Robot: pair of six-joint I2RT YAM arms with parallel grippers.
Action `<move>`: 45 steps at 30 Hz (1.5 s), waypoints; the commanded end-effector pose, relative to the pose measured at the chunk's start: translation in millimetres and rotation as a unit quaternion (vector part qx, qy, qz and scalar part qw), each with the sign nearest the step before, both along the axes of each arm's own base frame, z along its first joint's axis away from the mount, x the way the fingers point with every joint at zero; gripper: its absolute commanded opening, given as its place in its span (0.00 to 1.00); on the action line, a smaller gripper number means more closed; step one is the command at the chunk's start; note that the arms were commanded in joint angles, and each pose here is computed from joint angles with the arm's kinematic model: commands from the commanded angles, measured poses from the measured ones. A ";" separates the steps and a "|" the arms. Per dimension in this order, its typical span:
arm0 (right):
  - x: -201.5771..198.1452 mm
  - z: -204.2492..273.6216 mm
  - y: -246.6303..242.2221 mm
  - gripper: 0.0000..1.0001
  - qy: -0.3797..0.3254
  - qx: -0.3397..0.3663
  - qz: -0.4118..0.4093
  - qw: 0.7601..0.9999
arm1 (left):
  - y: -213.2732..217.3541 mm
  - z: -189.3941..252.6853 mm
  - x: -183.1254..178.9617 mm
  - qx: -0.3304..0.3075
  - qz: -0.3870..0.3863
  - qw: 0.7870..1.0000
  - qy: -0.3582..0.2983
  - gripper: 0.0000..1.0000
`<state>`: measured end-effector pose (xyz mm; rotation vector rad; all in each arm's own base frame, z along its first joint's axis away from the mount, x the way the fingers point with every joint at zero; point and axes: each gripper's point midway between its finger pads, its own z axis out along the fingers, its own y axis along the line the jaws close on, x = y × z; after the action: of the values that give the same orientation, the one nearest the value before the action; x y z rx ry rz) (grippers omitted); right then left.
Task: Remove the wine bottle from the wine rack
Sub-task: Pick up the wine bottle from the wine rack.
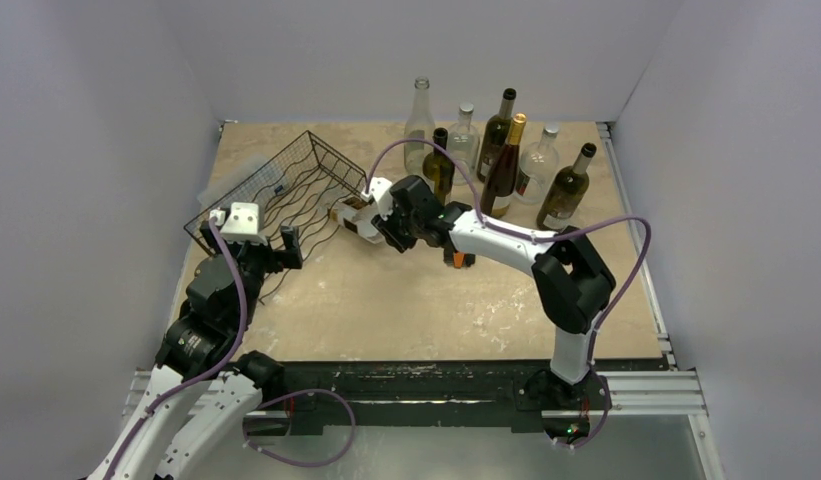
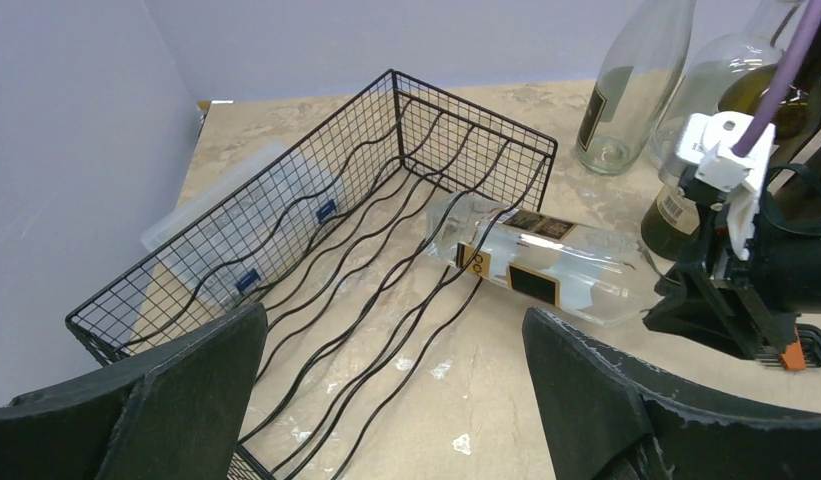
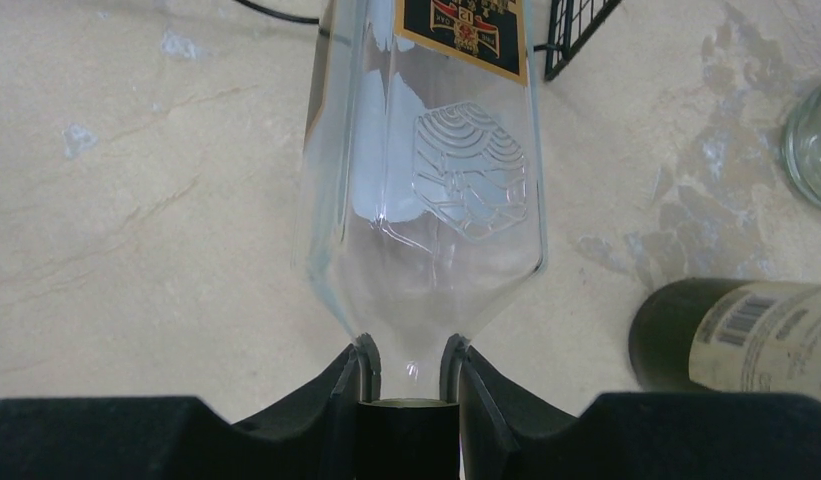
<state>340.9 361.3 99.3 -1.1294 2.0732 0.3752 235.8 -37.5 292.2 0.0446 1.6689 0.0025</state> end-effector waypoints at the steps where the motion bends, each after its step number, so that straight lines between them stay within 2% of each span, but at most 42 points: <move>1: -14.6 42.8 13.3 0.00 -0.033 0.062 0.045 0.997 | -1.2 5.4 3.5 0.001 -0.003 1.000 -0.015 1.00; 8: -30.5 59.8 2.2 0.00 -0.049 0.078 0.063 0.994 | -7.0 4.2 4.1 0.005 -0.020 1.000 -0.014 0.99; 13: -42.2 64.7 -7.1 0.00 -0.052 0.081 0.072 0.993 | -22.0 2.8 4.4 0.012 -0.063 0.998 -0.011 0.93; 19: -54.2 66.9 -19.0 0.00 -0.056 0.080 0.082 0.992 | -32.3 1.9 3.6 0.015 -0.093 0.995 -0.010 0.90; 27: -67.1 69.6 -35.0 0.00 -0.062 0.071 0.098 0.991 | -62.0 1.1 -1.9 0.007 -0.176 0.984 -0.013 0.88; 33: -80.5 70.4 -53.8 0.00 -0.073 0.041 0.125 0.989 | -103.4 -0.7 -15.2 0.016 -0.301 0.953 -0.021 0.88; 39: -99.3 74.0 -76.4 0.00 -0.073 0.022 0.149 0.986 | -143.5 -14.3 -30.7 0.011 -0.421 0.907 -0.022 0.88; 40: -102.8 74.1 -79.6 0.00 -0.071 0.021 0.153 0.986 | -148.8 -17.3 -32.1 0.007 -0.435 0.900 -0.016 0.89; 42: -110.0 72.0 -86.2 0.00 -0.063 0.021 0.159 0.985 | -158.0 -22.6 -35.3 0.000 -0.460 0.888 -0.004 0.99; 45: -118.7 68.2 -98.5 0.00 -0.050 0.019 0.178 0.983 | -169.4 -30.4 -40.4 -0.003 -0.491 0.871 0.000 1.00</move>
<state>232.5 266.9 150.7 -1.4201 1.8618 0.4411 208.9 -183.1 253.2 0.7663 1.6030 -0.6427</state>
